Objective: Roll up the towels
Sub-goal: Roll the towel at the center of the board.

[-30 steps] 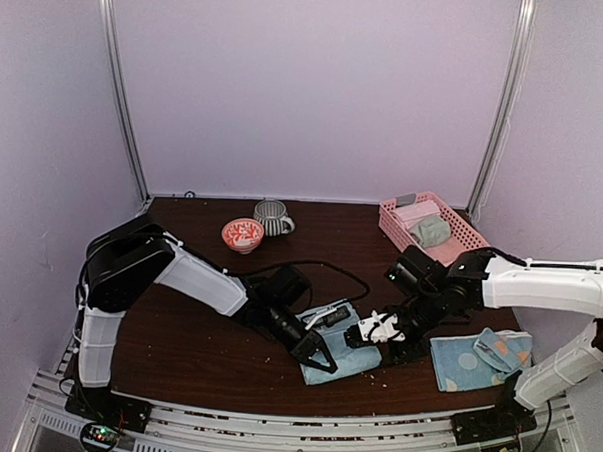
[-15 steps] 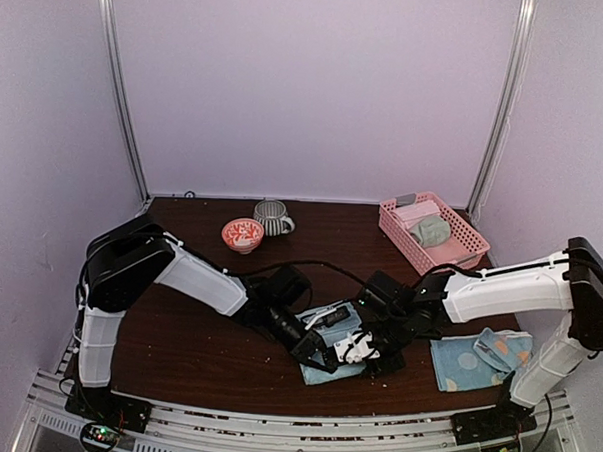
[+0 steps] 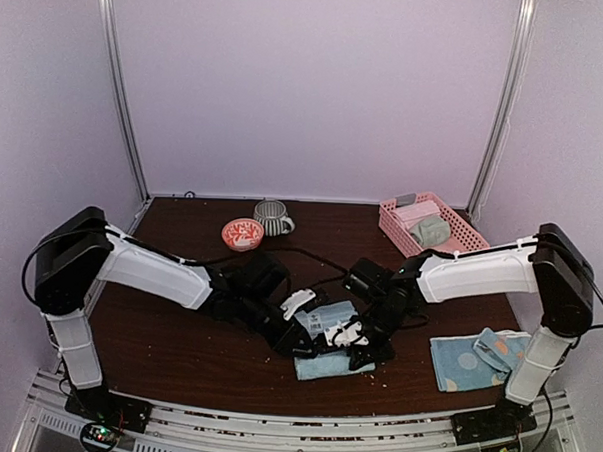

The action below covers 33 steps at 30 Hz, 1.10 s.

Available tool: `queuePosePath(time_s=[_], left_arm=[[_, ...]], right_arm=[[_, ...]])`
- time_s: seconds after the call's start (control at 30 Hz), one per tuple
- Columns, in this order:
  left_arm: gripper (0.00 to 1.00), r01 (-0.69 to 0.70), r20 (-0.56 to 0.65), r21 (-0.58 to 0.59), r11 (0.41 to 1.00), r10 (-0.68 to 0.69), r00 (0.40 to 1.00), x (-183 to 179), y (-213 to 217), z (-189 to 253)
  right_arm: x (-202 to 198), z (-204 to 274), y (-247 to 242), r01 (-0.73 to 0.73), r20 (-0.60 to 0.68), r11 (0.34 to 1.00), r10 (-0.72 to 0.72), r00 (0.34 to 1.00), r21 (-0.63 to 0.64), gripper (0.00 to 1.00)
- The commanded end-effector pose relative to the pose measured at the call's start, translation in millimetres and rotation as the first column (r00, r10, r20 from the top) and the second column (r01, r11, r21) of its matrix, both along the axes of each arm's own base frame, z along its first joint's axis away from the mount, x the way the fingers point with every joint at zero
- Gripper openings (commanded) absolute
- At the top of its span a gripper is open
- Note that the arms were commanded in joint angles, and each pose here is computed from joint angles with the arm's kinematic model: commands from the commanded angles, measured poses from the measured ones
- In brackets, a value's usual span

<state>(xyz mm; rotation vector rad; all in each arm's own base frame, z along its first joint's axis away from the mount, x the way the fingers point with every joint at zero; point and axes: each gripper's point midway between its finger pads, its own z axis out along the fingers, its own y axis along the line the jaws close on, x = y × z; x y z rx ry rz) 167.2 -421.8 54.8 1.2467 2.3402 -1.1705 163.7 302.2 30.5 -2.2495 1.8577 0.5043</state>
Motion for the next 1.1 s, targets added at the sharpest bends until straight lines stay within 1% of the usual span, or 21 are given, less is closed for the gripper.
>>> queuePosePath(time_s=[0.0, 0.03, 0.1, 0.17, 0.2, 0.23, 0.27, 0.3, 0.33, 0.4, 0.5, 0.6, 0.7, 0.83, 0.97, 1.03, 1.07], left_arm=[[0.41, -0.244, 0.350, 0.091, 0.965, 0.199, 0.915, 54, 45, 25], [0.41, -0.282, 0.396, 0.084, 0.956, 0.228, 0.890, 59, 53, 30], [0.41, -0.316, 0.502, 0.027, 0.948, 0.260, 0.825, 58, 62, 50], [0.44, -0.274, 0.626, -0.035, 0.961, 0.234, 0.744, 43, 59, 72], [0.49, -0.239, 0.692, -0.032, 0.971, 0.194, 0.696, 33, 55, 79], [0.51, -0.196, 0.757, 0.013, 0.980, 0.118, 0.642, 24, 50, 81], [0.51, -0.159, 0.805, 0.096, 0.983, 0.017, 0.593, 15, 48, 76], [0.51, -0.123, 0.826, 0.151, 0.981, -0.057, 0.561, 9, 43, 73], [0.51, -0.083, 0.820, 0.223, 0.971, -0.141, 0.555, 3, 41, 63], [0.51, -0.015, 0.800, 0.274, 0.962, -0.220, 0.559, -3, 28, 55], [0.51, 0.075, 0.769, 0.265, 0.961, -0.258, 0.585, -12, 0, 49], [0.52, 0.103, 0.749, 0.283, 0.954, -0.287, 0.597, -11, -24, 36], [0.51, 0.126, 0.726, 0.346, 0.930, -0.350, 0.591, -8, -38, 14], [0.49, 0.184, 0.687, 0.363, 0.914, -0.395, 0.610, -14, -51, -6], [0.44, 0.198, 0.655, 0.384, 0.902, -0.417, 0.630, -17, -52, -20], [0.38, 0.201, 0.645, 0.382, 0.902, -0.415, 0.641, -19, -52, -23], [0.32, 0.199, 0.642, 0.381, 0.903, -0.414, 0.645, -19, -52, -24]], right_arm=[[-14, -17, -25, 0.030, -0.307, 0.991, -0.068, 0.949, -0.128, 0.10], [-9, -19, -26, 0.046, -0.349, 0.989, -0.094, 0.933, -0.143, 0.09], [-3, -23, -27, 0.064, -0.428, 0.982, -0.137, 0.893, -0.180, 0.08], [0, -27, -28, 0.072, -0.507, 0.975, -0.172, 0.844, -0.212, 0.08], [2, -31, -29, 0.077, -0.540, 0.971, -0.191, 0.819, -0.227, 0.08], [2, -33, -31, 0.079, -0.571, 0.966, -0.209, 0.794, -0.245, 0.08], [3, -35, -31, 0.071, -0.599, 0.965, -0.212, 0.772, -0.251, 0.08], [2, -36, -33, 0.068, -0.624, 0.963, -0.223, 0.749, -0.263, 0.08], [2, -36, -33, 0.064, -0.639, 0.962, -0.225, 0.736, -0.265, 0.08], [4, -39, -33, 0.072, -0.638, 0.959, -0.238, 0.732, -0.275, 0.08], [10, -41, -30, 0.091, -0.620, 0.954, -0.256, 0.741, -0.286, 0.08], [12, -41, -31, 0.096, -0.612, 0.950, -0.266, 0.745, -0.296, 0.08], [11, -42, -33, 0.095, -0.610, 0.948, -0.270, 0.745, -0.303, 0.08], [11, -43, -34, 0.096, -0.604, 0.945, -0.275, 0.748, -0.312, 0.08], [14, -42, -32, 0.102, -0.597, 0.948, -0.272, 0.754, -0.303, 0.08], [16, -41, -30, 0.107, -0.596, 0.948, -0.273, 0.756, -0.298, 0.08], [17, -40, -29, 0.109, -0.596, 0.949, -0.271, 0.756, -0.294, 0.09]])
